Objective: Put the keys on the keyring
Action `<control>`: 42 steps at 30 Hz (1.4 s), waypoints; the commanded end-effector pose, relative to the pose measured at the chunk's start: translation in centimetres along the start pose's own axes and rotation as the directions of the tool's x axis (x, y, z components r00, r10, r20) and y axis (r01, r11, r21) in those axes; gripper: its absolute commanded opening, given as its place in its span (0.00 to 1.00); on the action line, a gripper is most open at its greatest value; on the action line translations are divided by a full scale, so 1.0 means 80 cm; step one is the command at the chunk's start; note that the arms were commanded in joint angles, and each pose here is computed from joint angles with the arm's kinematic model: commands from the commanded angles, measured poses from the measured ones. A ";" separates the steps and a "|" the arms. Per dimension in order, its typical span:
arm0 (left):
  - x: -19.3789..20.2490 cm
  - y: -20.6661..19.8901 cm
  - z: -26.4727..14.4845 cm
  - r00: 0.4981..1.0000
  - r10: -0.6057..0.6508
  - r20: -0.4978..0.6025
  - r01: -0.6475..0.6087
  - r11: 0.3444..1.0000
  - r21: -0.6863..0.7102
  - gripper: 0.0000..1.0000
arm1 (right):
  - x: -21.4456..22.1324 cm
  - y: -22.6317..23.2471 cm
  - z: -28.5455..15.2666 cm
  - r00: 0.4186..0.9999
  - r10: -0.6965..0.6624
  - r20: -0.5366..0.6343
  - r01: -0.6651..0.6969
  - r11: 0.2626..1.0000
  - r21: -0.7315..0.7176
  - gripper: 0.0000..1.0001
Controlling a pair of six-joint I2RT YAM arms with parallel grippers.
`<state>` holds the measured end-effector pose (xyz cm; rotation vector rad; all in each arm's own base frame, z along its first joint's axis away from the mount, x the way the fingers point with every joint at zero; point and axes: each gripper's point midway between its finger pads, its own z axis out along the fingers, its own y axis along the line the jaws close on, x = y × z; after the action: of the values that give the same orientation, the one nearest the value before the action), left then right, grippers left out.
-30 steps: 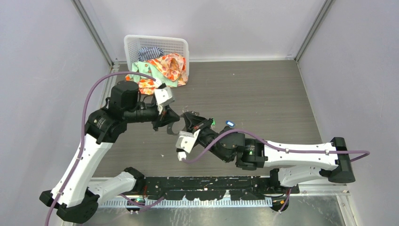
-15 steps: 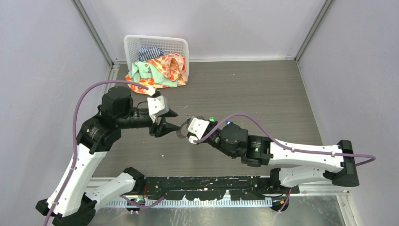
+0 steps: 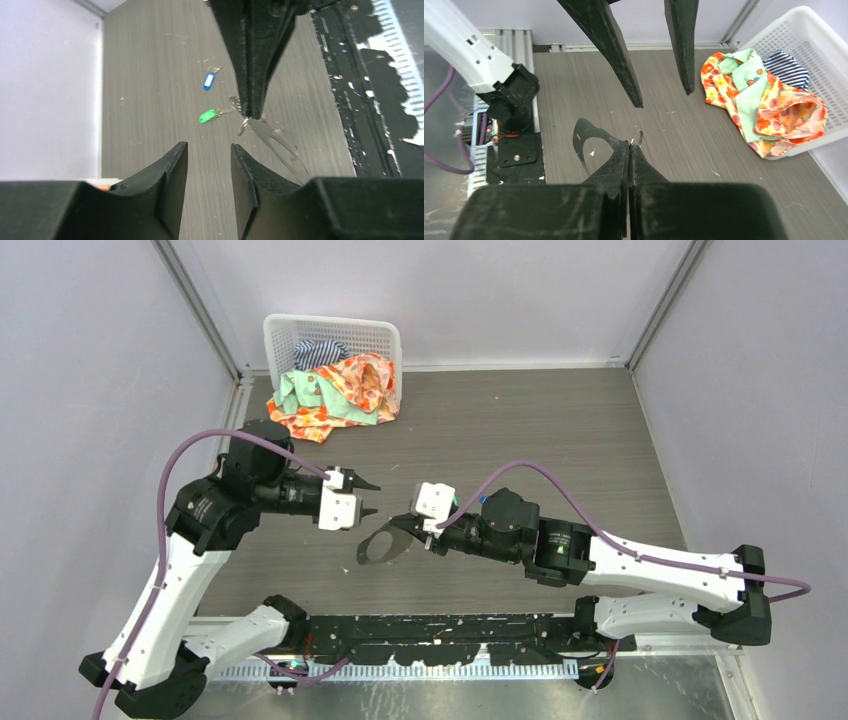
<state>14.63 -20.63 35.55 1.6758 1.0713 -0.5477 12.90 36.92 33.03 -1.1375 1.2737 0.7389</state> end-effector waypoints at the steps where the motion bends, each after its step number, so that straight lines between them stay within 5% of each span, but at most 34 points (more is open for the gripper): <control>1: -0.011 -0.036 -0.006 0.997 0.073 0.032 -0.076 0.986 0.148 0.38 | -0.052 0.001 -0.002 0.993 0.038 0.108 -0.034 0.999 -0.035 0.01; 11: -0.006 -0.062 -0.004 0.999 0.043 -0.006 -0.041 0.969 0.243 0.38 | -0.058 0.010 0.004 0.992 0.049 0.119 -0.039 0.996 -0.080 0.01; 17: -0.011 -0.041 0.008 0.998 0.054 0.030 -0.058 0.986 0.154 0.32 | -0.059 0.014 0.007 0.991 0.058 0.117 -0.047 0.994 -0.098 0.01; 29: 0.011 -0.063 0.009 0.999 0.010 -0.048 0.001 0.972 0.236 0.22 | -0.063 0.016 0.008 0.990 0.063 0.125 -0.050 0.993 -0.106 0.01; 35: 0.004 -0.051 0.012 0.999 0.010 -0.034 -0.003 0.982 0.191 0.01 | -0.063 0.018 0.009 0.991 0.063 0.117 -0.050 0.992 -0.117 0.01; 39: -0.001 -0.041 0.012 1.000 0.016 -0.017 -0.013 0.989 0.147 0.00 | -0.068 0.013 0.005 0.990 0.063 0.126 -0.050 0.994 -0.101 0.01; 42: -0.006 -0.034 0.011 0.999 0.036 0.000 -0.036 0.993 0.113 0.00 | -0.071 0.006 -0.008 0.990 0.061 0.125 -0.051 0.996 -0.075 0.19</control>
<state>11.57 -20.82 32.31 1.8580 1.0988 -0.6348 11.10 38.48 33.44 -1.2018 1.2681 0.8642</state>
